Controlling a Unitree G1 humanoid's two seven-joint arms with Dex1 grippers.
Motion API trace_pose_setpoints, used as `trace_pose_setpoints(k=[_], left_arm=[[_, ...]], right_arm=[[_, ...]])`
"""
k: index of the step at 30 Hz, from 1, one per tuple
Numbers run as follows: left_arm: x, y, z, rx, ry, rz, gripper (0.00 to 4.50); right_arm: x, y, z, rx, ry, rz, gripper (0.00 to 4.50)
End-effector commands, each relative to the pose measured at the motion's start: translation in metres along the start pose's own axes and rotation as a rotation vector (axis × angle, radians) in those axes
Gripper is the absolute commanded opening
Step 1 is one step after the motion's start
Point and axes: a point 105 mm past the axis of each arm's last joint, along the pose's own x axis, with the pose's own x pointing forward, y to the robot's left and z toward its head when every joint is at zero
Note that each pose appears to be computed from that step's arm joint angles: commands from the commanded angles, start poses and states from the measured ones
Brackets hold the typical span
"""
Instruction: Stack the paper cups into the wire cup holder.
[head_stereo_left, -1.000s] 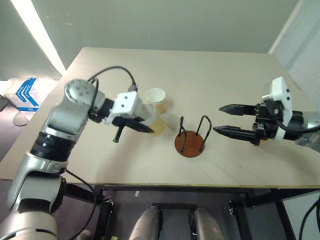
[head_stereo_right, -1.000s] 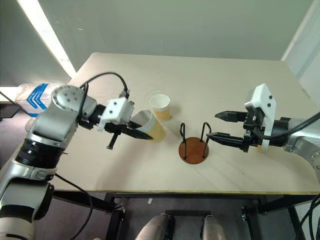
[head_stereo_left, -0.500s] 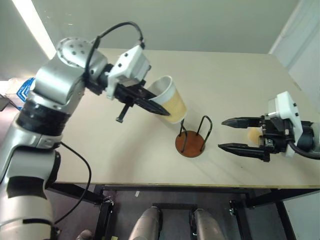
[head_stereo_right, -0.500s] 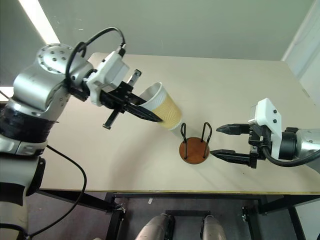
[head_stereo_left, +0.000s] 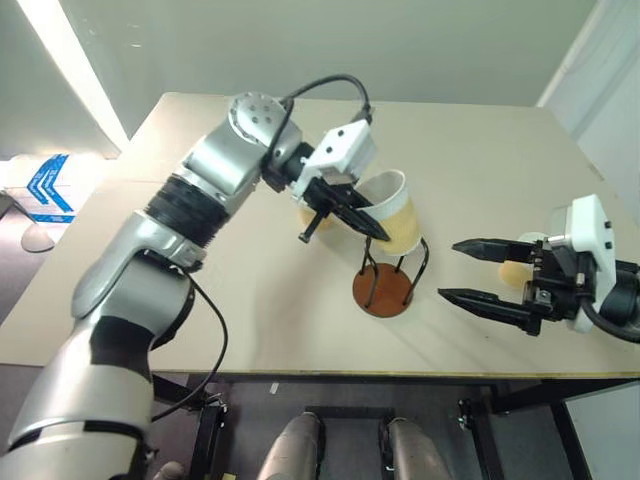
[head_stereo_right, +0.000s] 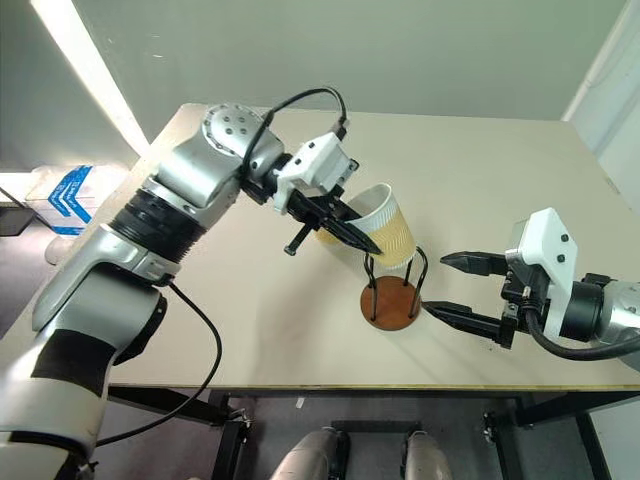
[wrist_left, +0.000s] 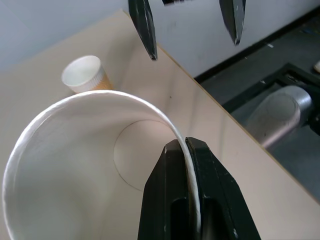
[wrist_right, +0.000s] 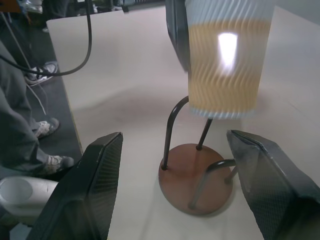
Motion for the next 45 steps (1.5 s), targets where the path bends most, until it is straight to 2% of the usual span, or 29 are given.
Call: trace_pose_setpoints(k=[1, 5, 15, 18, 29, 33, 36, 40, 42, 45], left_arm=[[0.003, -0.001, 0.002, 0.097, 0.063, -0.051, 0.08], [0.008, -0.002, -0.008, 0.157, 0.135, -0.081, 0.08], [0.02, -0.009, -0.013, 0.193, 0.153, -0.132, 0.08], [0.021, -0.007, -0.014, 0.205, 0.166, -0.129, 0.63], [0.016, 0.01, 0.003, 0.276, 0.125, -0.04, 4.4], [0.004, 0.014, 0.012, 0.269, 0.073, 0.024, 4.46], [-0.013, 0.018, 0.019, 0.209, -0.019, 0.11, 4.46], [-0.046, 0.036, 0.024, 0.11, -0.181, 0.385, 4.46], [-0.069, 0.042, 0.018, 0.002, -0.264, 0.555, 4.46], [-0.08, 0.037, 0.004, -0.062, -0.274, 0.669, 4.46]], right_arm=[[-0.005, 0.001, 0.009, -0.039, -0.028, -0.04, 3.52], [-0.009, -0.005, 0.009, -0.041, -0.021, -0.082, 3.52], [-0.032, -0.023, 0.022, -0.052, -0.04, -0.161, 3.52], [-0.038, -0.025, 0.02, -0.054, -0.017, -0.181, 3.52], [-0.039, -0.03, 0.014, -0.051, 0.006, -0.222, 3.52], [-0.041, -0.038, 0.012, -0.054, 0.032, -0.26, 3.52], [-0.048, -0.055, 0.006, -0.063, 0.078, -0.348, 3.52], [-0.061, -0.079, -0.031, -0.06, 0.314, -0.469, 3.52], [-0.063, -0.087, -0.046, -0.075, 0.405, -0.478, 3.52], [-0.066, -0.096, -0.056, -0.087, 0.48, -0.464, 3.52]])
